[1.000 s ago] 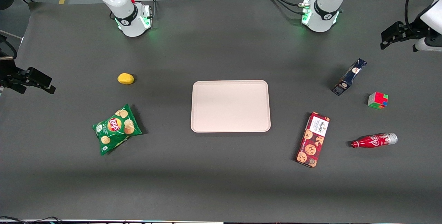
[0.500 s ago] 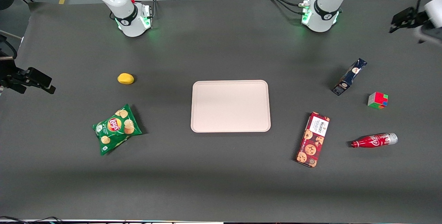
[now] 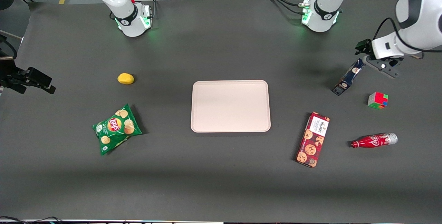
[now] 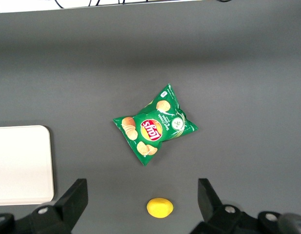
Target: Place cookie box on tray
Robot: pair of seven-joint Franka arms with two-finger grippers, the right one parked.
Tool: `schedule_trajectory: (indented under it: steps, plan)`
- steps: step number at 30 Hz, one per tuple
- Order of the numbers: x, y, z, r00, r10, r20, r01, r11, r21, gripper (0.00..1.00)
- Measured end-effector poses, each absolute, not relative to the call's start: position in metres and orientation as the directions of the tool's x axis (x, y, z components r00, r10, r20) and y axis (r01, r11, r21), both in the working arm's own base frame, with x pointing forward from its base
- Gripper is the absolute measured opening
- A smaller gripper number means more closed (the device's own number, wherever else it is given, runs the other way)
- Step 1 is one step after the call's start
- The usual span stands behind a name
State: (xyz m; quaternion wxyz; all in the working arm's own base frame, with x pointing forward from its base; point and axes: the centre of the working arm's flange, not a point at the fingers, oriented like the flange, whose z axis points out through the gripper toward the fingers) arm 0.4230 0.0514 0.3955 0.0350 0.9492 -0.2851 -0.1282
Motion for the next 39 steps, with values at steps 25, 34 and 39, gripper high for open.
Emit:
schedule_trajectory:
  steps: [25,34,39]
  plan:
    - [0.391,0.076,0.262,0.79,-0.605,-0.101,-0.599,-0.796,0.083,1.0]
    - [0.392,0.079,0.243,0.79,-0.603,-0.114,-0.597,-0.798,0.083,0.7]
    - [0.393,0.082,0.244,0.793,-0.598,-0.112,-0.593,-0.801,0.081,0.44]
